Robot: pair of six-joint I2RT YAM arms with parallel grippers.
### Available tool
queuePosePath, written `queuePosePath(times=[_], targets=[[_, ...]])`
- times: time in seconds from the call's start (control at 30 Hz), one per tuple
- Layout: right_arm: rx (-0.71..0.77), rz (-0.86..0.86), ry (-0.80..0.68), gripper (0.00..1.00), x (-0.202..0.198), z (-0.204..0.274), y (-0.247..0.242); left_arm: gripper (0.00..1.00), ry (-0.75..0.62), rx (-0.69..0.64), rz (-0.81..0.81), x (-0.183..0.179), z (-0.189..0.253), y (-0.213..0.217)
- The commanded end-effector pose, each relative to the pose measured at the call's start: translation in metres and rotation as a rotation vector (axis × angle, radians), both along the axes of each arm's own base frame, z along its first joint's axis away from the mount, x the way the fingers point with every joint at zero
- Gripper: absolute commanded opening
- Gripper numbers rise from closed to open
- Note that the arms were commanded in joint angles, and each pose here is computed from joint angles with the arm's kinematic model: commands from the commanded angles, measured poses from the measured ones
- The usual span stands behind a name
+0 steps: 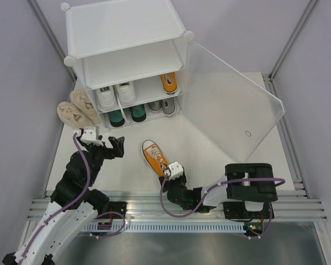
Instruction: Place and organize the shoes in the shoe cabinet
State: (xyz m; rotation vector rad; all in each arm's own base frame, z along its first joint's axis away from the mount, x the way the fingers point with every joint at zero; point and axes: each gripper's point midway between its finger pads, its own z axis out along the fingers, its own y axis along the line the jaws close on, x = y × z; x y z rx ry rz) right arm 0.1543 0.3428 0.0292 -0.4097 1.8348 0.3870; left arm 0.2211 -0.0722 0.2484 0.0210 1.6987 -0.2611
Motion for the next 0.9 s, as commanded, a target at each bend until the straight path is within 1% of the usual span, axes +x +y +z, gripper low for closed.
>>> queuePosePath(times=[0.0, 0.47, 0.6, 0.77, 0.87], targets=[[0.135, 0.042, 0.004, 0.01, -0.006, 0.03, 0.018, 1.0, -0.043, -0.005, -0.019, 0.0, 0.01, -0.003], [0.255, 0.029, -0.034, 0.01, -0.003, 0.081, 0.003, 1.0, -0.049, -0.004, -0.015, 0.0, 0.011, -0.002], [0.265, 0.037, -0.029, 0.01, -0.002, 0.084, 0.002, 1.0, -0.051, -0.005, -0.015, 0.0, 0.012, -0.002], [0.325, 0.05, -0.016, 0.01, -0.004, 0.091, 0.002, 1.0, -0.053, -0.006, -0.015, -0.001, 0.012, -0.001], [0.275, 0.07, -0.041, 0.01, -0.003, 0.093, 0.004, 1.0, -0.053, -0.006, -0.015, 0.0, 0.012, -0.002]])
